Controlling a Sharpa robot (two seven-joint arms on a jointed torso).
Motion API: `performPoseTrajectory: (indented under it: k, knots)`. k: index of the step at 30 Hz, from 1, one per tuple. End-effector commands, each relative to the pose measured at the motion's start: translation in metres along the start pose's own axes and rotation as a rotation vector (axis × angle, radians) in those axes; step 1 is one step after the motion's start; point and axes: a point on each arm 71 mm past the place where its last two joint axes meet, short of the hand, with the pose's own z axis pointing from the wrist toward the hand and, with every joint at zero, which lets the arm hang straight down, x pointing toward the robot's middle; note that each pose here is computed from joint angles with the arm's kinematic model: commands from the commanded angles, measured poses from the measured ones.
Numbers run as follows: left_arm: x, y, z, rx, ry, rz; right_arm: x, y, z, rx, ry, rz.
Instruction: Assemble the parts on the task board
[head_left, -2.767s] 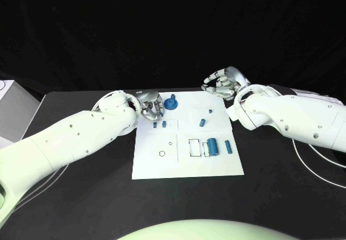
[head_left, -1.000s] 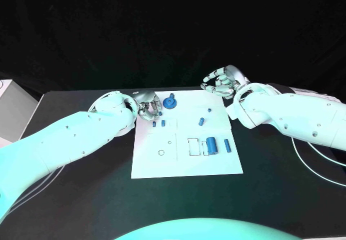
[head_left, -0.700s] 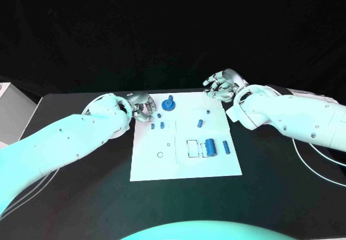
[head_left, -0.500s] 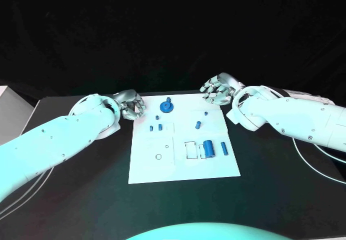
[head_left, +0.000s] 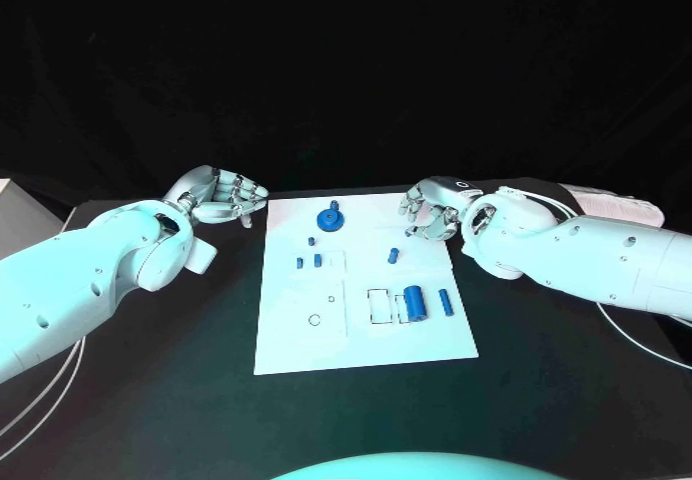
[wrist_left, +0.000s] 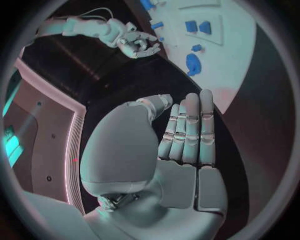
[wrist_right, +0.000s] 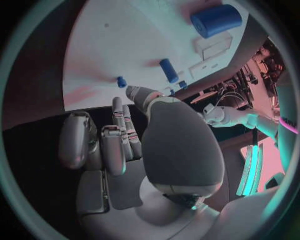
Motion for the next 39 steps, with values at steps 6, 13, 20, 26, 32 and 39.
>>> performPoseTrajectory:
  k: [6,13,20,26,32,39]
  knots:
    - [0.0007,-0.0008,-0.0195,0.065,-0.014,-0.359,0.013,0.0,-0.002,-0.012,0.029,-0.186]
    - [-0.0008,0.0018,-0.029,0.065,-0.015,-0.385,0.015,-0.002,-0.002,0.008,0.023,-0.217]
    - [-0.0021,0.0039,-0.0317,0.057,-0.022,-0.388,0.019,0.0,-0.002,0.006,0.034,-0.221]
    - [-0.0016,0.0044,-0.0321,0.052,-0.023,-0.387,0.022,0.006,-0.002,-0.011,0.039,-0.198]
    - [-0.0003,0.0051,-0.0315,0.048,-0.022,-0.382,0.025,0.012,-0.002,-0.026,0.041,-0.181]
    - [0.0006,0.0057,-0.0314,0.043,-0.017,-0.377,0.026,0.016,-0.001,-0.034,0.043,-0.174]
